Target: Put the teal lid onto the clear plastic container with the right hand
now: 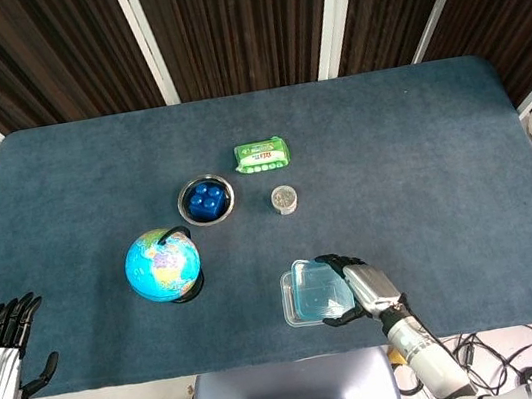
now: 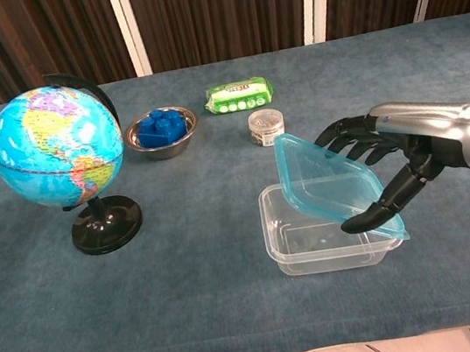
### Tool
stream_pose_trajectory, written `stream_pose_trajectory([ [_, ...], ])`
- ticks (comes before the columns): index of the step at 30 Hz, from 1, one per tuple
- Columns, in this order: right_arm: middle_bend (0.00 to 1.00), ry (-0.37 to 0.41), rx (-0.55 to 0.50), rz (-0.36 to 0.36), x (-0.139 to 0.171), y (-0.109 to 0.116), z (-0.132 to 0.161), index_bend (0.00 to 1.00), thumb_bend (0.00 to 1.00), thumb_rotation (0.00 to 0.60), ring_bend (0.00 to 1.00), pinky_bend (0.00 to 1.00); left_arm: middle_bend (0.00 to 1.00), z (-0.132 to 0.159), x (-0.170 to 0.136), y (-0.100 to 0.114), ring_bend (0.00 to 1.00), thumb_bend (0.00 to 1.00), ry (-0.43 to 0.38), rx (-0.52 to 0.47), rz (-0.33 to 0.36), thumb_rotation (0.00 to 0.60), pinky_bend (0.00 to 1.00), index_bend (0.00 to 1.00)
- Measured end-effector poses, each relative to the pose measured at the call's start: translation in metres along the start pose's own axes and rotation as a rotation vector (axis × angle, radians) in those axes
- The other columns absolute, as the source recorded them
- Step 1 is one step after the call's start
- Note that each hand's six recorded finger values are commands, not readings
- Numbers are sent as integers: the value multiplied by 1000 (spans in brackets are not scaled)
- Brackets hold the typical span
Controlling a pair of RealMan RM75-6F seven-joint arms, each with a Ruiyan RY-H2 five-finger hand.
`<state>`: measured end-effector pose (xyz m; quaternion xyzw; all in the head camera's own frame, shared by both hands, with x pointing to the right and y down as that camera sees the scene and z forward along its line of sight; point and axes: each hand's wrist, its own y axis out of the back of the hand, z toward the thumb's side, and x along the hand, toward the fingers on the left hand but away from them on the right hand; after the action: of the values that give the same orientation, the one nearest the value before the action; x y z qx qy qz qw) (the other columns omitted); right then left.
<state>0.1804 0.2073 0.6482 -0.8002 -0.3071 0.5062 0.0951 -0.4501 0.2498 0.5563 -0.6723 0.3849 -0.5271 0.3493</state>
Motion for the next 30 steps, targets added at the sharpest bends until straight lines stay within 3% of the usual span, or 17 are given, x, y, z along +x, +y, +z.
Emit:
stream_pose_trajectory([
  [30, 481, -8, 1, 5, -3, 1, -5, 708, 43, 600, 304, 159, 39, 0, 1, 0, 3, 347, -1, 1, -1, 600, 0, 0],
])
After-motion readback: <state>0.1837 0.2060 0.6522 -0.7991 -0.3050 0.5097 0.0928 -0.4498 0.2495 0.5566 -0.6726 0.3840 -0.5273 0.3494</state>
